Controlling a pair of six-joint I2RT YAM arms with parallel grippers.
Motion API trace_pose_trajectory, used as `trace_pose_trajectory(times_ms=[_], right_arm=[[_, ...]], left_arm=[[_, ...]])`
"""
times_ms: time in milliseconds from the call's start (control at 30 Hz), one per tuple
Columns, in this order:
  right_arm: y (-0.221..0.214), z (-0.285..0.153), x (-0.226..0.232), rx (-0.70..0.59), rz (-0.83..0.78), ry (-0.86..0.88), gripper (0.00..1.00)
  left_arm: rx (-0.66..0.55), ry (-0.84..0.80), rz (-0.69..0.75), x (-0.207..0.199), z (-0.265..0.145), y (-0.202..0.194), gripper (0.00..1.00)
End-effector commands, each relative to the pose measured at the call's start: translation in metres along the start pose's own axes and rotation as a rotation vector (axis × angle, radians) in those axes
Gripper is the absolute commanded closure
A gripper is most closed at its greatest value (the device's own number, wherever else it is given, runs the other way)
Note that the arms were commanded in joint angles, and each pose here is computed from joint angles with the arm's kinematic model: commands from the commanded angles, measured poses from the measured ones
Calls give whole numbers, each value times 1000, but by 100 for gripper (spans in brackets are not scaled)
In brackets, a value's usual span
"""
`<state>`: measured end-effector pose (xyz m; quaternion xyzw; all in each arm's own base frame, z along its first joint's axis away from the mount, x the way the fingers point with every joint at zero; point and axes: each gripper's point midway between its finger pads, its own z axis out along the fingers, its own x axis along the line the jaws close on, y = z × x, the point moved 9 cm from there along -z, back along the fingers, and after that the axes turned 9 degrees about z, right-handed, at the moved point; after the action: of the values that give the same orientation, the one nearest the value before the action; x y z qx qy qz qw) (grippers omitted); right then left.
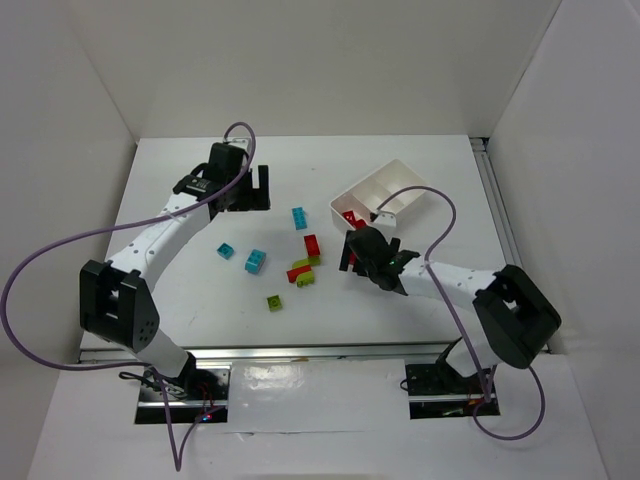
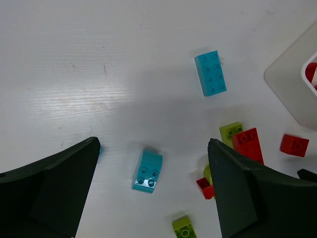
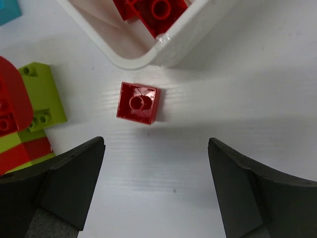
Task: Sort the legos into containers by color
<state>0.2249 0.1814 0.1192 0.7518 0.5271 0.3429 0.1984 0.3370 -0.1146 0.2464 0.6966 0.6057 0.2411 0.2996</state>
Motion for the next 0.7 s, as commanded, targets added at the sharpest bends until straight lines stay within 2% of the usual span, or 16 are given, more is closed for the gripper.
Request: trace_pose_trajectory(times_ms=[0,200,500,667], right_arm=[[15,14,26,-110,64,60,8],[8,35,32,-101,50,31,16],[6,52,39,-114,4,-31,34],[9,41,40,-113,-1,-22,65]], left_arm=[[-51,-11,2,-3,-5,14,0],[-52,-1,11,-1,-7,13,0],[-52,-1,20,-1,-7,12,0],[-43,0,21,-1,-4,11,0]])
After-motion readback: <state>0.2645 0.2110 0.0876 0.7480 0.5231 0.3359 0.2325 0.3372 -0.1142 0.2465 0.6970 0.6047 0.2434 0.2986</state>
